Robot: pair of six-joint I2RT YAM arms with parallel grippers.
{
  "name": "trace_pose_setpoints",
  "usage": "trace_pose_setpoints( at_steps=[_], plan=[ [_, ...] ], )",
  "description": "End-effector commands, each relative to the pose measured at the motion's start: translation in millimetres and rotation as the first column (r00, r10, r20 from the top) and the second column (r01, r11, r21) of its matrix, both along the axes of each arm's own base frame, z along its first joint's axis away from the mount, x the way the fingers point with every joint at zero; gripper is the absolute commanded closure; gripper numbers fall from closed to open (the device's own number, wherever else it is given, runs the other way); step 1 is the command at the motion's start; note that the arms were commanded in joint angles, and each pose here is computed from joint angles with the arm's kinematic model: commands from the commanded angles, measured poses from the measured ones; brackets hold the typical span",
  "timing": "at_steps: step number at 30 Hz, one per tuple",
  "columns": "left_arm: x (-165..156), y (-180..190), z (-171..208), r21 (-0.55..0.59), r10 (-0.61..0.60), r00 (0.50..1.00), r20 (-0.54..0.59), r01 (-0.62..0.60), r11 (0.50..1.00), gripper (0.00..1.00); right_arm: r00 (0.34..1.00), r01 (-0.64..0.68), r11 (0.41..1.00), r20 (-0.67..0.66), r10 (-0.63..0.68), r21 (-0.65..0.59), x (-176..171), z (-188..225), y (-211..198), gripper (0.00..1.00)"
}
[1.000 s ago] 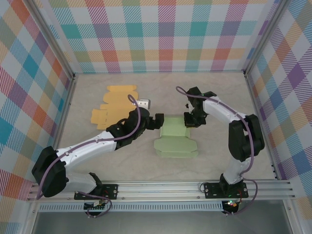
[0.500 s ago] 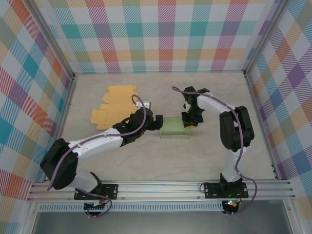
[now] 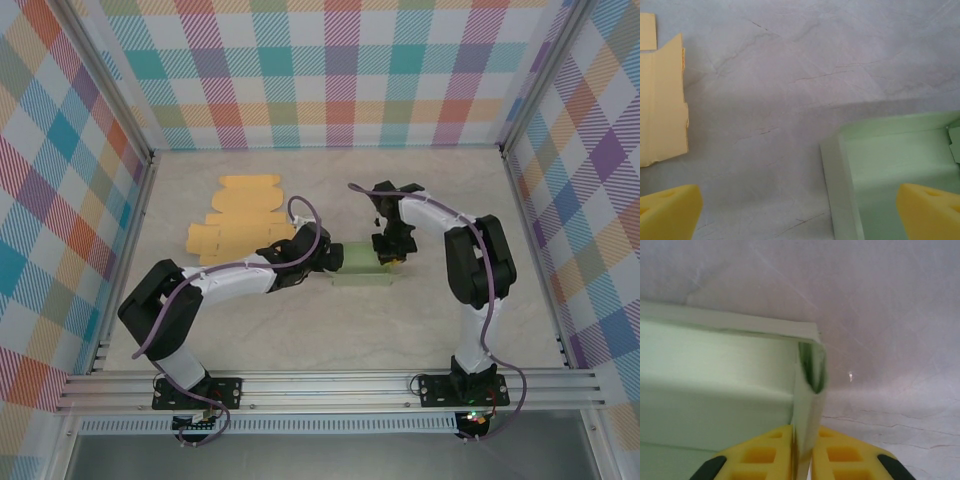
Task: Fold the paper box
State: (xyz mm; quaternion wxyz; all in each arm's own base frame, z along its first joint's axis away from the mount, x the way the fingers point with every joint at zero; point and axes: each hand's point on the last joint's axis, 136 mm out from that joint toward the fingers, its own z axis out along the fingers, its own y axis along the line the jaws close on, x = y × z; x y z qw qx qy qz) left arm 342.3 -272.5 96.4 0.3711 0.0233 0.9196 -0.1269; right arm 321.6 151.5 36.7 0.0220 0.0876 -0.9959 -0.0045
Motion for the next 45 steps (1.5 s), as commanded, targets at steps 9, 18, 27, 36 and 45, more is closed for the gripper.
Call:
trace_pose_setpoints(
  at_steps=[9,18,27,36,45],
  plan=[
    [7.4,51.4,29.6,-0.027,0.191,0.975,0.111,-0.189,0.982,0.02,0.999,-0.042,0.963,-0.041,0.032,-0.266,-4.8,-45.0,-15.8,0.93],
    [-1.4,96.6,59.9,-0.016,0.305,0.925,0.228,-0.31,0.951,0.01,0.999,-0.046,0.866,-0.009,0.048,-0.498,2.5,-53.4,-18.3,0.94],
    [-7.3,111.4,67.2,0.001,0.332,0.91,0.251,-0.343,0.939,0.0,0.999,-0.049,0.853,-0.007,0.053,-0.52,1.8,-67.2,-15.0,0.87],
    [-8.0,109.6,72.0,0.0,0.317,0.915,0.249,-0.327,0.945,0.0,0.992,-0.016,0.913,0.108,0.065,-0.409,9.7,-20.9,-1.9,0.52],
    [-8.1,107.2,77.1,0.013,0.294,0.927,0.233,-0.306,0.952,0.01,0.967,-0.007,0.96,0.242,0.078,-0.28,26.6,43.4,17.2,0.24]
  ],
)
